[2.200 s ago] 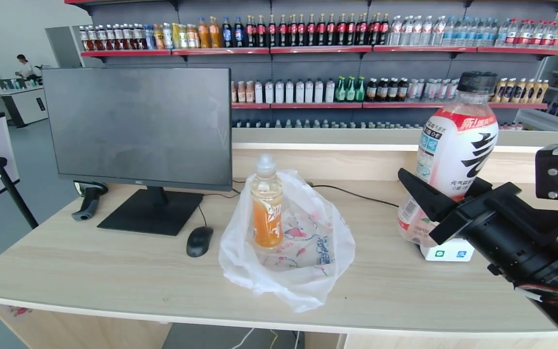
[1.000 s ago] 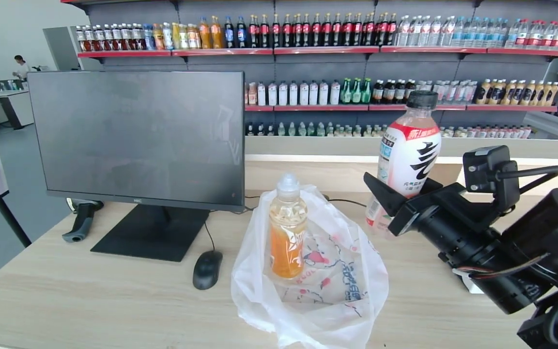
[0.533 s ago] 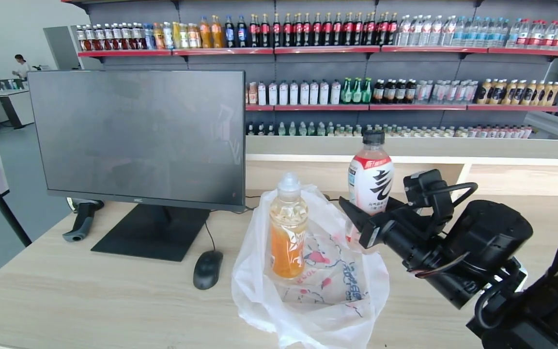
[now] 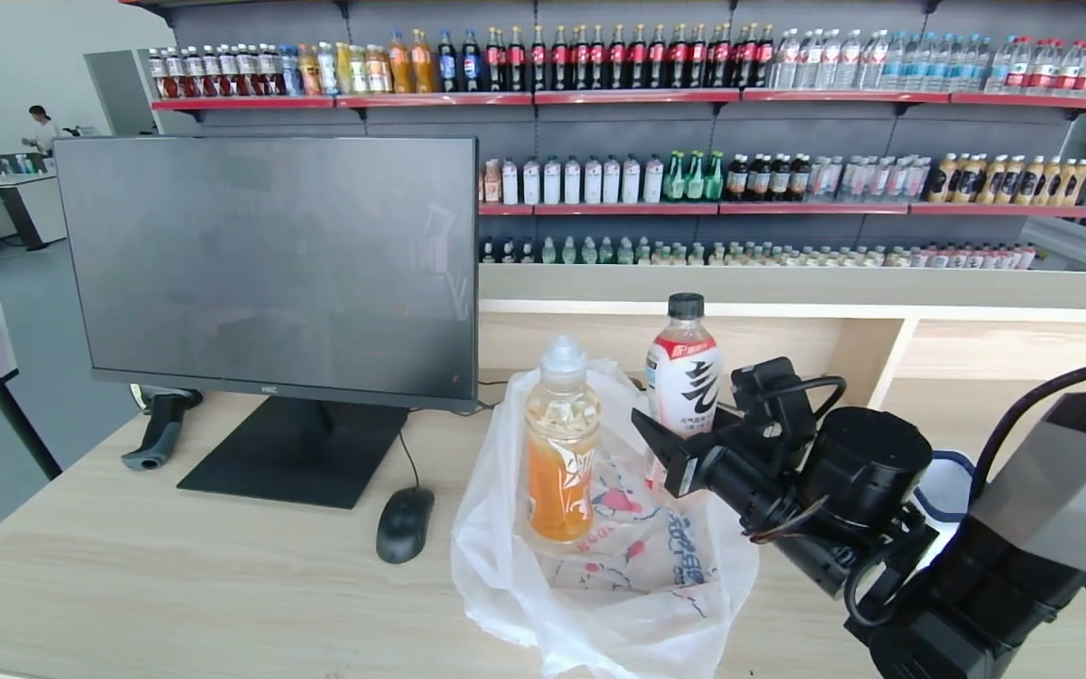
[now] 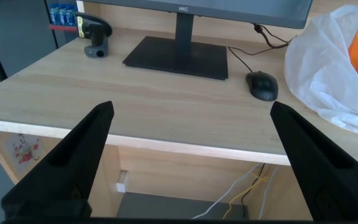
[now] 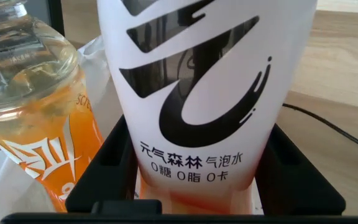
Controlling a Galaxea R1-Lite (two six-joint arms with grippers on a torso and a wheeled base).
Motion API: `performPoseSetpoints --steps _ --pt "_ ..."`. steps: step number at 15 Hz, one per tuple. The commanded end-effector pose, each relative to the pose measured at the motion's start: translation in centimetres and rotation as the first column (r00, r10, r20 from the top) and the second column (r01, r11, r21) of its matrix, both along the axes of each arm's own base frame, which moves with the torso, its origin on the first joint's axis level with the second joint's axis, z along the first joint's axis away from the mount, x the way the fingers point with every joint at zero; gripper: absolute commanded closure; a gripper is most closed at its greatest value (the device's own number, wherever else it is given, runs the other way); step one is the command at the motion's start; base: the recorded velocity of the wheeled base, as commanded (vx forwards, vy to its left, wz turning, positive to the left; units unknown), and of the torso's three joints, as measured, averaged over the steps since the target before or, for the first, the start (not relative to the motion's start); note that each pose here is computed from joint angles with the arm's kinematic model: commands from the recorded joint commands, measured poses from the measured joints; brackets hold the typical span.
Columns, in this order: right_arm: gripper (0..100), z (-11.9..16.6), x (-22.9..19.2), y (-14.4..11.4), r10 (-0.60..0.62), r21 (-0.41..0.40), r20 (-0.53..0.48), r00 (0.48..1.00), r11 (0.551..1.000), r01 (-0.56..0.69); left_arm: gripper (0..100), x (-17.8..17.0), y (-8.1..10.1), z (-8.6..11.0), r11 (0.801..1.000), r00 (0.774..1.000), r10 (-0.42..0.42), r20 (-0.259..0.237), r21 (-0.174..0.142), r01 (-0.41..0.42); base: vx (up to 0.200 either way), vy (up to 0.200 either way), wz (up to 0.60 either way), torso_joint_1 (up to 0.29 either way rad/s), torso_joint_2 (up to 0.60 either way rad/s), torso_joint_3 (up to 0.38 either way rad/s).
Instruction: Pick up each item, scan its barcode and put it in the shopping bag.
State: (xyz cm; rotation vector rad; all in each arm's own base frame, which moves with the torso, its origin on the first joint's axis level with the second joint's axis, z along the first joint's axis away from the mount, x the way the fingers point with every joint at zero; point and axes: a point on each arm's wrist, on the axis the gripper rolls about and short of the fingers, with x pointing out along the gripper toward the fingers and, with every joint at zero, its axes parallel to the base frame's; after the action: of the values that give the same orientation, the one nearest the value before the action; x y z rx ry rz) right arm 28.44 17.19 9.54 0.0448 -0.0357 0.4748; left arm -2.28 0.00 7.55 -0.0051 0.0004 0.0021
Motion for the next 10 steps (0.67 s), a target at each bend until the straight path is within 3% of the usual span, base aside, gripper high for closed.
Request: performPoseSetpoints --steps 1,4,10 --pt "100 -0.5 1.0 0.5 -0.001 0.011 -0.001 1.0 1.0 0.001 0 0.0 0.0 0.0 1.0 1.0 0.001 0.0 0.001 -0.001 0.0 0.0 0.0 0.0 0.0 0.0" --pt "100 -0.4 2.9 0.2 -0.038 0.03 0.03 0.999 0.999 0.037 0 0.0 0.0 0.0 1.0 1.0 0.001 0.0 0.001 -0.001 0.0 0.0 0.0 0.0 0.0 0.0" --pt "100 -2.4 2.8 1.1 -0.017 0.001 -0.018 1.0 1.0 0.017 0 0.0 0.0 0.0 1.0 1.0 0.001 0.0 0.001 -0.001 0.0 0.0 0.0 0.0 0.0 0.0"
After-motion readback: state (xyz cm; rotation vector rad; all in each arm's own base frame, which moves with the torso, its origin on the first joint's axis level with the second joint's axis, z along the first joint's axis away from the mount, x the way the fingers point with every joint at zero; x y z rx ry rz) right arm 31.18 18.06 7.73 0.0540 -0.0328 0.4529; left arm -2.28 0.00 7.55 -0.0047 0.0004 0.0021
